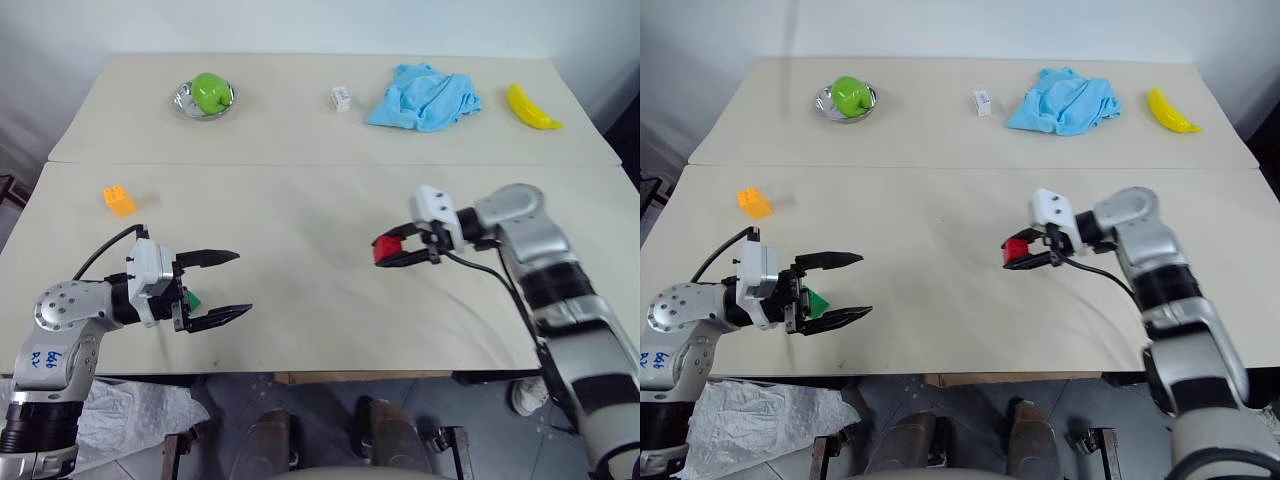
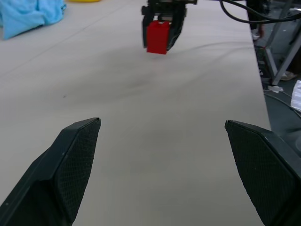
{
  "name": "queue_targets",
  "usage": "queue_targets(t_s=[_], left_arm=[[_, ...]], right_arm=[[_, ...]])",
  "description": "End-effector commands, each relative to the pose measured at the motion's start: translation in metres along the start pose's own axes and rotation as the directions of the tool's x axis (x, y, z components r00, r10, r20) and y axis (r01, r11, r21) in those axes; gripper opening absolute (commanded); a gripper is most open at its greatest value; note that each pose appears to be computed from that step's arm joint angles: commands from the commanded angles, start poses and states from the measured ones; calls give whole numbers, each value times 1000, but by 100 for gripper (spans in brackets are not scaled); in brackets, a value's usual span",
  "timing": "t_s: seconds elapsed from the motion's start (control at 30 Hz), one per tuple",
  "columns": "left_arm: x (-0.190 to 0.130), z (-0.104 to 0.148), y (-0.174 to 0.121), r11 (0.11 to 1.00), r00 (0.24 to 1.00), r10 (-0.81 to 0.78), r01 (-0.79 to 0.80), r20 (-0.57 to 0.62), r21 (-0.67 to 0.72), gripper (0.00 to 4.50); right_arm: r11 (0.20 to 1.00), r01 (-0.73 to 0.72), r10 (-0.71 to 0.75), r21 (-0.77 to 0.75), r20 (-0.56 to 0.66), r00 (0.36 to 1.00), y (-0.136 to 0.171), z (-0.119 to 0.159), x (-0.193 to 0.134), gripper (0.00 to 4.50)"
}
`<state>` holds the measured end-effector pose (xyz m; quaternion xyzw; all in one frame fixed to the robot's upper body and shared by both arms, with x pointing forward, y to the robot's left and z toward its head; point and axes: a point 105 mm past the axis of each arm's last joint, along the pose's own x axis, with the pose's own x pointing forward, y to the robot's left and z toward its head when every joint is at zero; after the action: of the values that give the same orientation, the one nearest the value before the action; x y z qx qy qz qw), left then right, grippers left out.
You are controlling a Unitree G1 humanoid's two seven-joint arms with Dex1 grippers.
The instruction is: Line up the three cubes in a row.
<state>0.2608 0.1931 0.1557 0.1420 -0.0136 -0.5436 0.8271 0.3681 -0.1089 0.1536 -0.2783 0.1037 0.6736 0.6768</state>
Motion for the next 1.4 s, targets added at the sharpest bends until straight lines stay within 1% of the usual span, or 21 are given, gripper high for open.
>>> queue_targets(t_s=[0.03, 0.17, 0.27, 0.3, 0.33, 0.37, 0.47, 0.5, 0.57, 0.6, 0.67, 0.73, 0.83, 0.87, 0.93, 1.03, 1.1, 1.13, 1.23, 1.33, 1.4], left_arm=[[-10, 6, 2, 997, 998, 62, -62, 7, 38, 450], [-17, 6, -1, 994, 995, 103, -103, -2, 41, 450], [-21, 6, 0, 991, 992, 129, -129, -4, 45, 450], [-23, 6, 0, 989, 990, 141, -141, -6, 46, 450], [-25, 6, 1, 987, 988, 155, -155, -6, 50, 450], [-26, 6, 2, 984, 985, 170, -169, -5, 53, 450], [-30, 7, 6, 978, 980, 201, -201, -3, 57, 450], [-33, 10, 9, 972, 973, 229, -229, 10, 60, 450], [-46, 15, 20, 940, 941, 333, -336, 56, 60, 450], [-53, 17, 24, 921, 922, 381, -385, 74, 58, 450], [-79, 10, 25, 872, 872, 486, -489, 62, 37, 450], [-92, 6, 23, 846, 846, 531, -532, 48, 30, 450], [-127, -19, 11, 777, 778, 627, -628, -33, -43, 450], [-143, -31, 6, 743, 748, 660, -664, -71, -80, 450], [-167, -51, -6, 697, 712, 687, -702, -148, -146, 450], [-182, -67, -23, 681, 707, 672, -707, -221, -189, 450], [-188, -74, -32, 684, 711, 656, -702, -255, -197, 450], [-186, -79, -35, 695, 722, 637, -689, -271, -203, 450], [-166, -81, -37, 752, 782, 571, -620, -250, -224, 450], [-143, -75, -31, 815, 833, 510, -548, -215, -190, 450], [-132, -71, -24, 830, 842, 505, -534, -190, -162, 450]], right_arm=[[999, 18, -20, -35, -35, 999, -11, -3, 1, 154], [999, -33, 32, -15, -41, 999, -10, -4, 8, 154], [999, -43, 43, 1, -54, 998, -9, -10, 8, 154], [999, -39, 40, 17, -63, 997, -9, -13, 8, 189], [999, -43, 43, 1, -63, 997, -8, -13, 7, 227], [999, -21, 20, -25, -55, 998, -10, -11, 7, 251], [998, -4, 3, -57, -14, 1000, -14, -3, 4, 350], [997, 15, -14, -78, 22, 1000, -17, 5, 0, 382], [987, 81, -64, -140, 124, 990, -24, 24, -14, 448], [982, 99, -73, -160, 162, 984, -25, 31, -21, 448], [973, 150, -105, -174, 245, 964, -23, 38, -38, 448], [971, 168, -115, -171, 281, 953, -20, 41, -47, 448], [964, 227, -163, -137, 371, 914, -3, 36, -72, 448], [964, 240, -174, -118, 407, 897, 8, 32, -80, 448], [967, 247, -197, -56, 447, 873, 31, 15, -90, 448], [973, 229, -200, -5, 466, 862, 61, -2, -92, 448], [975, 222, -208, 21, 444, 872, 77, -15, -88, 448], [982, 182, -185, 48, 433, 882, 87, -20, -84, 448], [991, 103, -127, 79, 421, 898, 104, -25, -74, 448], [992, 112, -122, 49, 426, 897, 104, -20, -73, 448], [992, 119, -129, 50, 426, 895, 102, -18, -74, 448]])
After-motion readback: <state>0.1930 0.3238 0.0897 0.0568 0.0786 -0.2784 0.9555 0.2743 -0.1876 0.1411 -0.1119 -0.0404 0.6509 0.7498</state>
